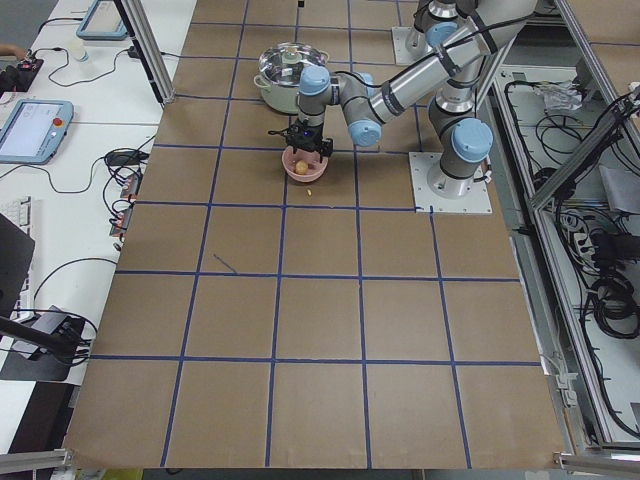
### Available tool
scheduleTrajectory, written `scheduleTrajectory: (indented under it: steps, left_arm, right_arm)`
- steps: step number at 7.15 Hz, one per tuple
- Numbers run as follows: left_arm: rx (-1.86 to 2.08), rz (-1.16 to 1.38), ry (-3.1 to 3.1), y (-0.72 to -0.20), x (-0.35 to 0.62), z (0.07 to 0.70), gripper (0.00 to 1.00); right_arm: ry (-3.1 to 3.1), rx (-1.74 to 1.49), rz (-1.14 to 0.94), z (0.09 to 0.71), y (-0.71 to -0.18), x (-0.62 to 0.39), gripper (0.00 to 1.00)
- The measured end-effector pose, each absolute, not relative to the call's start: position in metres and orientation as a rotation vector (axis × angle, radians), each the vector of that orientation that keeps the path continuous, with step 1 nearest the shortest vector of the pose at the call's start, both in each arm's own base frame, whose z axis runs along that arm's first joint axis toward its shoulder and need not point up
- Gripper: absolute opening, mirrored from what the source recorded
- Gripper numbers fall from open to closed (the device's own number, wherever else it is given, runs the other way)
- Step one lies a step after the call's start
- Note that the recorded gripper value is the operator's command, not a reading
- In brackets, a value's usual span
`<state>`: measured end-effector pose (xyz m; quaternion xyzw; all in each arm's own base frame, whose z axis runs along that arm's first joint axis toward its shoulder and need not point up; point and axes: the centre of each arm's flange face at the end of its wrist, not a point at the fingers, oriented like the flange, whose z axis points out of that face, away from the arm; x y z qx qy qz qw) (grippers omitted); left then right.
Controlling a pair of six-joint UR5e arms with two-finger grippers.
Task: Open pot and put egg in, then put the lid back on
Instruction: 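Lower the left gripper into the bowl and close it on the egg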
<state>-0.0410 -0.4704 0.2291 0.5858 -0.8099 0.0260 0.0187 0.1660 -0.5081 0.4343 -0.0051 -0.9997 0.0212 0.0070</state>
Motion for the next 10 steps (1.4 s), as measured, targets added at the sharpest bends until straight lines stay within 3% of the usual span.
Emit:
scheduleTrajectory:
  steps: [3, 7, 10]
  left_arm:
    - [1.890, 0.096, -2.456, -0.483, -0.036, 0.220, 0.97]
    - [1.954, 0.092, -2.461, -0.487, -0.031, 0.203, 0.80]
    - [1.976, 0.079, -2.460, -0.488, -0.030, 0.197, 0.46]
  right_arm:
    - [-3.127, -0.010, 0.063, 0.434, -0.507, 0.167, 1.00]
    - [-3.127, -0.010, 0.063, 0.434, -0.507, 0.167, 1.00]
    - [-3.127, -0.010, 0.061, 0.434, -0.507, 0.167, 1.00]
